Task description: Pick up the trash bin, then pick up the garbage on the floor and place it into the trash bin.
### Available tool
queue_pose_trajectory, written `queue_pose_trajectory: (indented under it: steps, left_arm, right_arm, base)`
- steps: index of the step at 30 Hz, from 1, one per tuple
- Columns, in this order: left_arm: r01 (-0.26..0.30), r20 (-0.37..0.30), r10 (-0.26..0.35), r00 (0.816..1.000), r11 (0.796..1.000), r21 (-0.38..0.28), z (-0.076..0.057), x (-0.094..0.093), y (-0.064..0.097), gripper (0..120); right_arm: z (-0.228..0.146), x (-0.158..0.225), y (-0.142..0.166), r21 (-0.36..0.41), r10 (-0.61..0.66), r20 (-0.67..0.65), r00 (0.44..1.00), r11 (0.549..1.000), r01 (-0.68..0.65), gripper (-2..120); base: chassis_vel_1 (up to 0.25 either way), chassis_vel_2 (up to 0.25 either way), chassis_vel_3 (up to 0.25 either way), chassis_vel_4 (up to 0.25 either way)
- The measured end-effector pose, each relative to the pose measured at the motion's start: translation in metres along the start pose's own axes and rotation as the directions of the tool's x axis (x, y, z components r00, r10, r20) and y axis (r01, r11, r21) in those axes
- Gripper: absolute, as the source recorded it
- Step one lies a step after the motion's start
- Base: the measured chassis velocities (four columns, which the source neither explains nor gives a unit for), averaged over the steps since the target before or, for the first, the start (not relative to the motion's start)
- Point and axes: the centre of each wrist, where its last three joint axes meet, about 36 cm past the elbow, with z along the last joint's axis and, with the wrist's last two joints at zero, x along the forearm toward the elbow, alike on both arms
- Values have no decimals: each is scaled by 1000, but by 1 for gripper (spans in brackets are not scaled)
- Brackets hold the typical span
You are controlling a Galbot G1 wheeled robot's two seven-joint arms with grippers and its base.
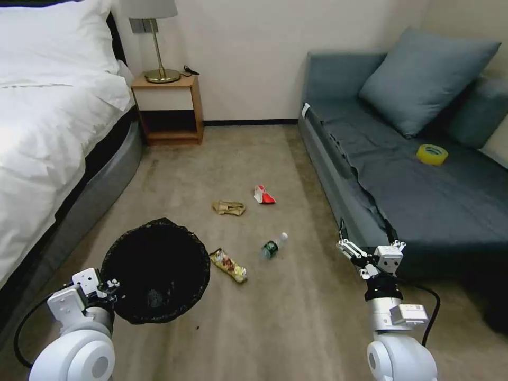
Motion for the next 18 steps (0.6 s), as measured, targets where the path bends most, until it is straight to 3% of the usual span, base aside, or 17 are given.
queue_pose_trajectory:
  steps: [12,18]
  left_arm:
    - [3,-5,-3,1000,1000,3,1,-9,-1,3]
    - [2,-9,-2,1000,1000,4,1,-13,-2,3]
  right_arm:
    - [7,-4,1,5,-9,12,1000,1000,9,100]
    - [7,-9,6,6,0,-13,1000,1000,0,100]
  base:
    - [-225,221,214,-222]
    - [-118,132,124,-127]
